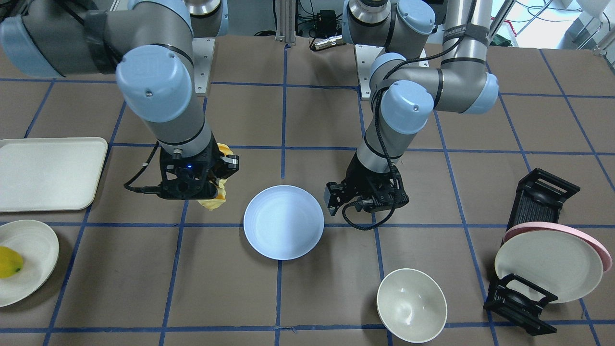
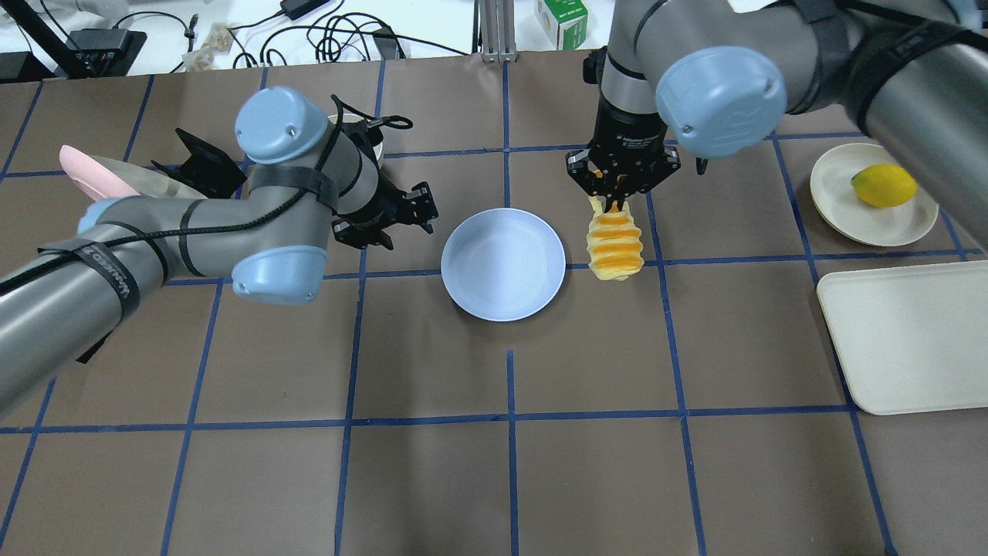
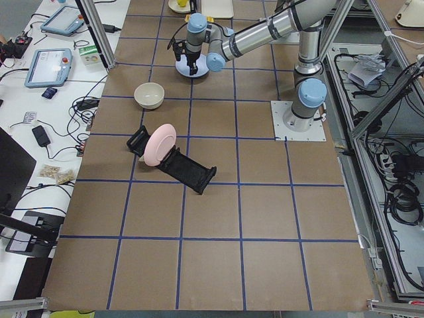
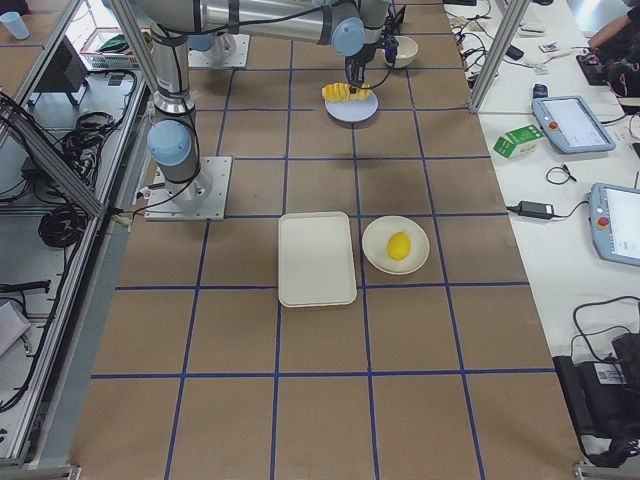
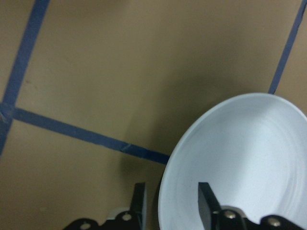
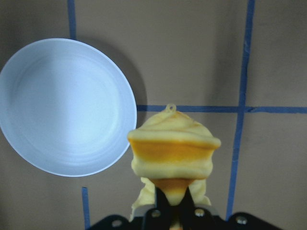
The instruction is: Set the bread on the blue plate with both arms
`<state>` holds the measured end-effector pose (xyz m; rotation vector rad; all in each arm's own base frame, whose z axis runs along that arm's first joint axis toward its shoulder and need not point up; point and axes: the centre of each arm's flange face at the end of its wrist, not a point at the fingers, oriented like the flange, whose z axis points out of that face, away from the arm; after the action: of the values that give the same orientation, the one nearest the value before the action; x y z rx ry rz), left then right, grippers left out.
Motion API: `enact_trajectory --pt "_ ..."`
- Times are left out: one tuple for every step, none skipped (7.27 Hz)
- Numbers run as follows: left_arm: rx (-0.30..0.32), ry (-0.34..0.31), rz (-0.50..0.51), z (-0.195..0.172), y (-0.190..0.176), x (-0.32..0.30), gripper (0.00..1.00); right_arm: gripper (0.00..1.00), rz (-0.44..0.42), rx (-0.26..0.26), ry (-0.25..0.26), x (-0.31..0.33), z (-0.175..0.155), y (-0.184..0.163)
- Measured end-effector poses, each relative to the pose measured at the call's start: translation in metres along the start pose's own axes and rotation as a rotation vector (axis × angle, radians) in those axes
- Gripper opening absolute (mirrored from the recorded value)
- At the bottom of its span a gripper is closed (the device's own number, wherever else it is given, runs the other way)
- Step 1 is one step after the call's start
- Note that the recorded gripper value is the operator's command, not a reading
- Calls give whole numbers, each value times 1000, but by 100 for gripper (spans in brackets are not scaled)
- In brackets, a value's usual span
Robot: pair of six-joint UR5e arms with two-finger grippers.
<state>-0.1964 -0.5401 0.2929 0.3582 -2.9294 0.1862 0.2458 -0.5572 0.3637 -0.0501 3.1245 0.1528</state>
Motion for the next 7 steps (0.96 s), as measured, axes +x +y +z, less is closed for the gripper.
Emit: enact_trajectory --pt "-24 -42 79 -43 -15 1 100 0 0 15 -1 -23 15 -4" --pt "-53 -74 173 -89 -28 -5 100 0 26 26 -2 -46 33 -8" --pt "-89 -98 260 -137 -37 -22 100 0 53 35 -2 -71 53 -10" --pt "-108 -113 310 -178 -38 -40 100 0 65 51 -5 -93 73 -11" --pt "-109 -127 333 -207 -29 -49 100 0 62 66 -10 -110 90 -12" --pt "-97 -143 350 -225 -18 -49 100 10 52 72 -12 -124 106 -12" --pt "-87 -153 367 -233 -9 -45 100 15 45 67 -10 -131 117 -10"
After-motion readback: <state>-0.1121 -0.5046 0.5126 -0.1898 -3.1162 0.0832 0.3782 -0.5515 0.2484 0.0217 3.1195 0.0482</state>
